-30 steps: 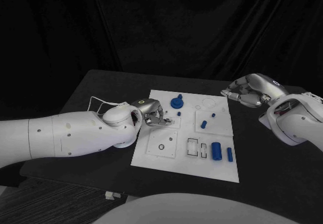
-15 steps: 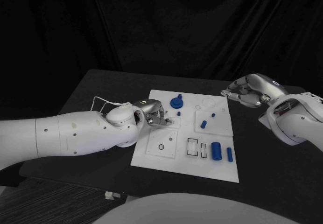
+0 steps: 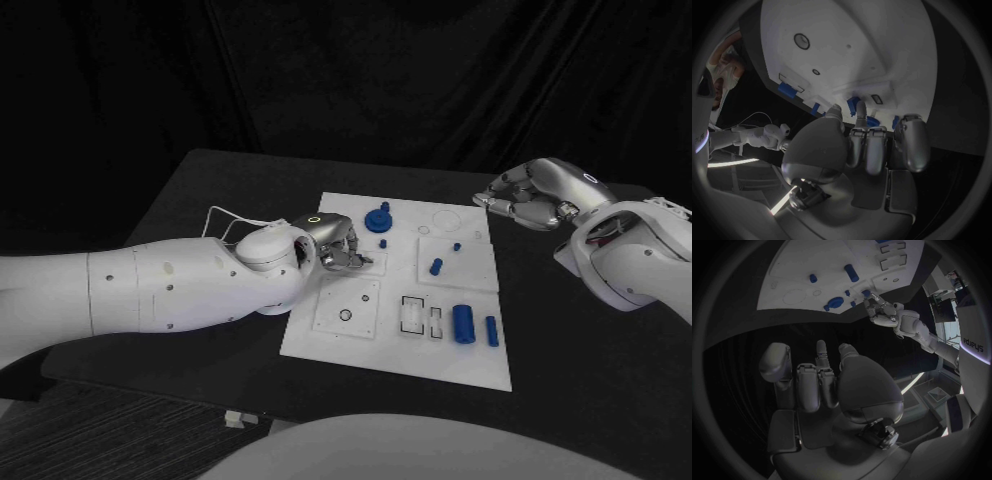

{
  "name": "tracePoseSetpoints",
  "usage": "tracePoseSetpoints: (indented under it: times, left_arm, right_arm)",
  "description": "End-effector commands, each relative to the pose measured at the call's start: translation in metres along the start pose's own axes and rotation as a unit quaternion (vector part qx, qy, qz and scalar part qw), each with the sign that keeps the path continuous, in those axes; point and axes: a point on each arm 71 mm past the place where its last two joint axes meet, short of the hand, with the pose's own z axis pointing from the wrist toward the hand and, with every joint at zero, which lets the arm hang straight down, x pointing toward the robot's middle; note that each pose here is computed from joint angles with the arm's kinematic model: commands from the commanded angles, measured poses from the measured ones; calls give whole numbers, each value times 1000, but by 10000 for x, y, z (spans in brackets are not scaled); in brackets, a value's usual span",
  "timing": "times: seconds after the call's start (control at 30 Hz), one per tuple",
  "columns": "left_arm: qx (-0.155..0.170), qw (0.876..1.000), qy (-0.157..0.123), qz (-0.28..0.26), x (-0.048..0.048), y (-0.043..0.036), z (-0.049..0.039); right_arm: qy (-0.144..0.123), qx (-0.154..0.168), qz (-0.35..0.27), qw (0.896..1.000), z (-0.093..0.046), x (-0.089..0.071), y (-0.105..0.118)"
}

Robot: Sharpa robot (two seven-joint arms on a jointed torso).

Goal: Assemble the parts on the task board

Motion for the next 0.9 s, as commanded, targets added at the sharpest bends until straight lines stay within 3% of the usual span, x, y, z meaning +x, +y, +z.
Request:
tracePoseSetpoints:
  times: [0.03, 0.9]
  left_arm:
    - [6, 1000, 5, 4, 16, -28, 8]
    - [-9, 1000, 14, 11, 41, -3, 57]
  right_arm:
    - [3, 8, 0, 1000, -1, 12, -10]
    - [7, 11, -1, 1000, -8, 16, -15]
